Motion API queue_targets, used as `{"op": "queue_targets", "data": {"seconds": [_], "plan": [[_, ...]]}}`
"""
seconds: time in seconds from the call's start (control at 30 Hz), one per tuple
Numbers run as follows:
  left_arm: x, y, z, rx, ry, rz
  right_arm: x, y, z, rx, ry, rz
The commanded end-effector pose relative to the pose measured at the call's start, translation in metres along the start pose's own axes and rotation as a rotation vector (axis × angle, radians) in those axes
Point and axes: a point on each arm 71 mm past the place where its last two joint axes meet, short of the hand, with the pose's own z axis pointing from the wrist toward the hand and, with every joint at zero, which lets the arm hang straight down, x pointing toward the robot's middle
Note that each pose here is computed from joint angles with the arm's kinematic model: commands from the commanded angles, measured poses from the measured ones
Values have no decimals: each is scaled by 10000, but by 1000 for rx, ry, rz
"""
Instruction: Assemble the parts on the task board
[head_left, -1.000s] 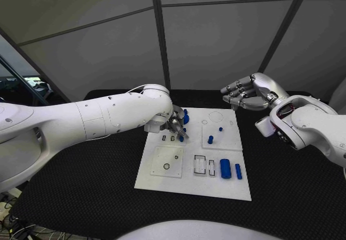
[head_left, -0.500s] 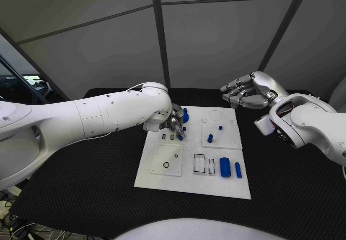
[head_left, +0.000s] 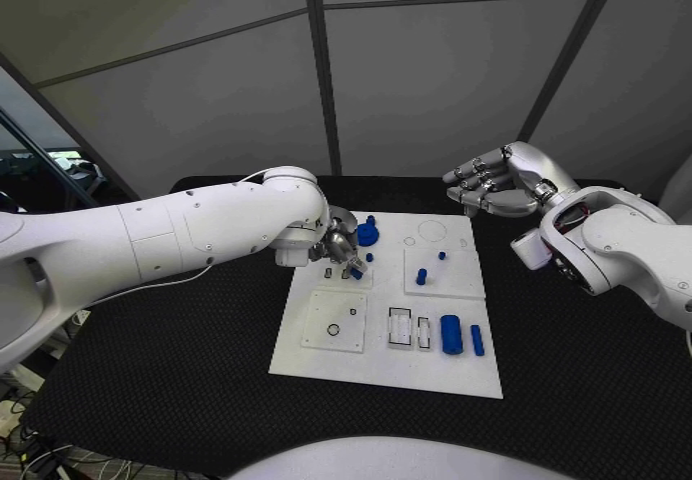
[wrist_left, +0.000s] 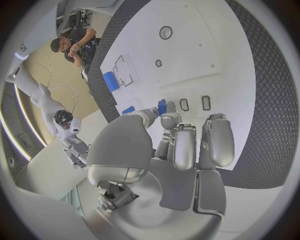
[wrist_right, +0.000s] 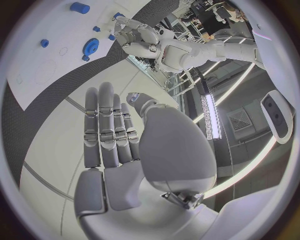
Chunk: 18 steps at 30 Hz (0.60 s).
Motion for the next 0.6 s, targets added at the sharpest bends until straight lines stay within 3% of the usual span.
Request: {"op": "queue_targets", "data": {"seconds": [0.03, 0.33, 0.6], "plan": [[-54, 14, -89, 18, -91, -85, -36, -12, -5, 0, -4, -5], [-65, 208, -299, 20, -204, -185, -94, -63, -22, 10, -19, -10], [-26, 370, -336, -7, -286, -219, -110, -75, -31, 14, -22, -12]]}}
